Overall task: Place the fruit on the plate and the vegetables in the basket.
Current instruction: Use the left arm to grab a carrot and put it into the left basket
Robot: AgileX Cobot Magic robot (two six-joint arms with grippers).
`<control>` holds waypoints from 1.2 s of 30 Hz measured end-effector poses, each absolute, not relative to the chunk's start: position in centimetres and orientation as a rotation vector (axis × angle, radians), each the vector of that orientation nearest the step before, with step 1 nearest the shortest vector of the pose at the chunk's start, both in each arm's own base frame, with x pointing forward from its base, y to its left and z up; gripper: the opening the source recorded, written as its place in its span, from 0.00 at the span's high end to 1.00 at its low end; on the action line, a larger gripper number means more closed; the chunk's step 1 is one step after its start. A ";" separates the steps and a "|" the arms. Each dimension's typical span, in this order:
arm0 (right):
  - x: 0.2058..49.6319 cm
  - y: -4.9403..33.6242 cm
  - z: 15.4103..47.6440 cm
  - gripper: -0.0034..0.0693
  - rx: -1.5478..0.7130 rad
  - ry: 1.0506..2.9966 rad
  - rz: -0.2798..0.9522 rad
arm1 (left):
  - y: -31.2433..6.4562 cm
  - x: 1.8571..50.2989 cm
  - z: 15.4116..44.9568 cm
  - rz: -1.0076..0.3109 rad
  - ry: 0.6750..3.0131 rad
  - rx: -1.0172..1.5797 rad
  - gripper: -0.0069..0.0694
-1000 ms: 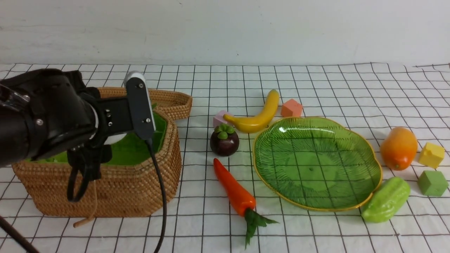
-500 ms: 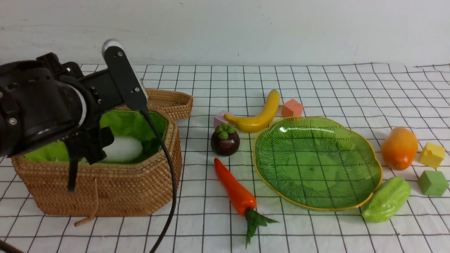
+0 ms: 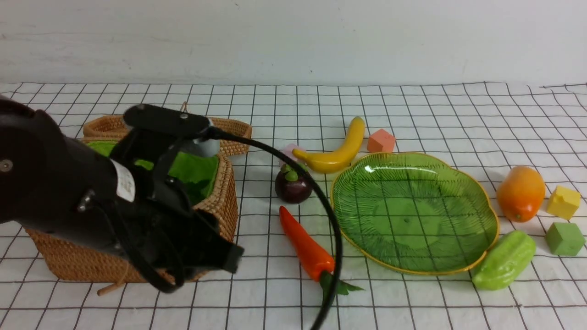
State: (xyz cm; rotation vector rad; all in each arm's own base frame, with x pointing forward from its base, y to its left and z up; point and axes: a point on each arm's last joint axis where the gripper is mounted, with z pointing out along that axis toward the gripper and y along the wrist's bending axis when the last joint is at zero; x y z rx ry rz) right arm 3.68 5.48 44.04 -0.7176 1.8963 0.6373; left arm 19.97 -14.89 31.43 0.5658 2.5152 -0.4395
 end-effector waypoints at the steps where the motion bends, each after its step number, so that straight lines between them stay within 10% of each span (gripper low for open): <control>1: 3.7 5.5 44.0 0.83 -0.719 1.898 0.637 | -15.3 19.7 31.5 -0.479 2.516 0.567 0.66; 15: 3.3 5.4 43.4 0.82 -0.744 1.978 0.642 | -19.6 21.2 28.8 -0.670 2.618 0.467 0.69; 21: 3.4 5.3 43.3 0.80 -0.743 1.982 0.620 | -22.9 23.0 28.6 -0.530 2.798 0.419 0.93; 25: 3.4 5.1 43.1 0.80 -0.753 2.007 0.592 | -26.0 24.5 28.0 -0.395 2.849 0.452 0.92; 36: 3.1 5.0 42.7 0.79 -0.782 2.056 0.586 | -27.7 31.6 23.0 -0.307 2.915 0.139 0.27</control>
